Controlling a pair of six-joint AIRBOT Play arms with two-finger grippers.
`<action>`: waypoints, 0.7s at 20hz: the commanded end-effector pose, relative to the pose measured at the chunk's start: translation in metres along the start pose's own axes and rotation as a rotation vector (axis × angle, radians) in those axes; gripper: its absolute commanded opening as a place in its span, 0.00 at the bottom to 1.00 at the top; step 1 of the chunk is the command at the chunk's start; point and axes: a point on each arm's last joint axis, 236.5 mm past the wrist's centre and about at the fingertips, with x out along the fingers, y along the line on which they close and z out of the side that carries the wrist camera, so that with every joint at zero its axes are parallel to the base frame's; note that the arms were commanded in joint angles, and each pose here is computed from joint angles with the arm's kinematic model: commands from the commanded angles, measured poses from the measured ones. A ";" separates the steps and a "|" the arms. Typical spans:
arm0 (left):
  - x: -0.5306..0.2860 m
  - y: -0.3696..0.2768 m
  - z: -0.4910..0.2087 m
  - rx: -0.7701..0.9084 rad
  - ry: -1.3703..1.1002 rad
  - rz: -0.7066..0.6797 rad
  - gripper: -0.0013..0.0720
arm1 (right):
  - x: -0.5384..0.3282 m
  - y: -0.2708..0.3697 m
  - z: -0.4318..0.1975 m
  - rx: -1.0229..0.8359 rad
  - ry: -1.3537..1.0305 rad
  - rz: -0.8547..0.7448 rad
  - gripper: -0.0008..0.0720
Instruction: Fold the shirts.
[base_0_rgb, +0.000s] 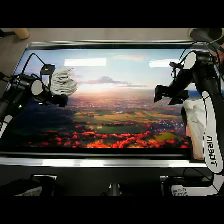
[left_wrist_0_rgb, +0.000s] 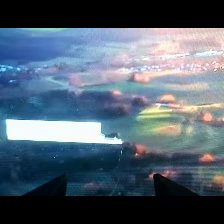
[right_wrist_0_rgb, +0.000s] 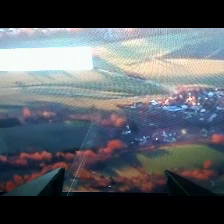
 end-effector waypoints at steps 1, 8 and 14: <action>0.000 0.000 0.000 0.001 0.000 0.000 0.84 | 0.000 0.000 0.000 0.000 0.000 0.000 0.94; 0.000 0.000 0.000 0.001 0.000 0.000 0.84 | 0.000 0.000 0.000 -0.001 0.000 0.000 0.94; 0.000 -0.001 0.002 -0.011 -0.008 -0.004 0.84 | 0.000 0.000 0.000 -0.001 0.000 0.000 0.94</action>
